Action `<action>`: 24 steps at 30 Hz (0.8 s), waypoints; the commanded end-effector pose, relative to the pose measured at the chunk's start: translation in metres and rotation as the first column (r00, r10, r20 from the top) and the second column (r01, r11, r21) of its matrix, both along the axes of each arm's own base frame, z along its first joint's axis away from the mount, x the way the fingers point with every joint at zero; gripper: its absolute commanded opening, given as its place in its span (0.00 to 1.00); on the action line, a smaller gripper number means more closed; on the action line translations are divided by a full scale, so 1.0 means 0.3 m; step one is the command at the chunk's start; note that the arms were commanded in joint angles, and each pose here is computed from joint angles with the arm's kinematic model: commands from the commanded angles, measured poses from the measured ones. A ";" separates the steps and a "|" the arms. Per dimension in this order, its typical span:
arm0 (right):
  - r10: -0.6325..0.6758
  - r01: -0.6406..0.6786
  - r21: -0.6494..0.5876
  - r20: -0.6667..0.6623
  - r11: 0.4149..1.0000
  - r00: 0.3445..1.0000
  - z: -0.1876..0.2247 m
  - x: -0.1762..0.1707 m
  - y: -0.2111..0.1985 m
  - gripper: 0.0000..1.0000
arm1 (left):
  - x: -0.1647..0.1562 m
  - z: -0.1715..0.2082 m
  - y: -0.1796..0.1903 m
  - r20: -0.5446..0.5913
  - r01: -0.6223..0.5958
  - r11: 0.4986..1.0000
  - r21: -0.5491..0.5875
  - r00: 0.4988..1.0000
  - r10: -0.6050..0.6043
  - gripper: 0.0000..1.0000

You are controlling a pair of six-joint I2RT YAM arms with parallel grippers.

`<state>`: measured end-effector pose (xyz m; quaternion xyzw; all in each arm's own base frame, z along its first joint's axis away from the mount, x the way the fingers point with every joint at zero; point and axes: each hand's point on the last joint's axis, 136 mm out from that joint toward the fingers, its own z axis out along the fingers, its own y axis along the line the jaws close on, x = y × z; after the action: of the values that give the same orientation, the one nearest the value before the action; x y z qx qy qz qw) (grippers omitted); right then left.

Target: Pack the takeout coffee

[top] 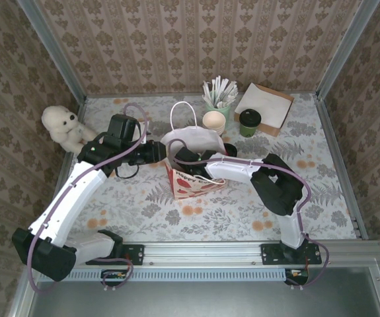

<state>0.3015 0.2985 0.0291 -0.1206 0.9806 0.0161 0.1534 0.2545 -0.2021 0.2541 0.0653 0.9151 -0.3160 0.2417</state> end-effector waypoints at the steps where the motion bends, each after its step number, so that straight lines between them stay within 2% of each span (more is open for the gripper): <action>1: 0.038 -0.043 0.088 0.053 0.995 0.998 0.138 0.016 0.047 0.75 | 0.012 0.015 0.017 0.026 -0.002 1.000 0.030 1.000 0.001 0.27; 7: 0.090 -0.102 0.184 0.071 0.978 0.993 0.226 0.003 0.095 0.78 | 0.012 0.020 0.019 0.032 0.000 0.999 0.036 0.999 -0.002 0.20; 10: 0.120 -0.133 0.186 0.080 0.974 0.990 0.246 -0.002 0.098 0.74 | 0.011 0.025 0.019 0.034 0.002 0.999 0.034 0.999 -0.003 0.16; 16: 0.205 -0.212 0.121 0.068 0.970 0.976 0.232 -0.019 0.074 0.47 | 0.012 0.026 0.019 0.038 0.004 0.999 0.037 0.999 -0.006 0.12; 21: 0.283 -0.285 0.091 0.033 0.954 0.959 0.187 -0.047 0.064 0.09 | 0.012 0.025 0.020 0.039 0.006 0.999 0.040 0.999 -0.007 0.10; 24: 0.325 -0.324 0.077 0.002 0.943 0.946 0.151 -0.065 0.060 0.01 | 0.014 0.027 0.020 0.042 0.004 0.999 0.042 0.999 -0.006 0.09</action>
<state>0.2927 0.3192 0.0833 -0.2378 0.9517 0.0849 0.1748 0.2566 -0.1992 0.2566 0.0735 0.9155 -0.3048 0.2522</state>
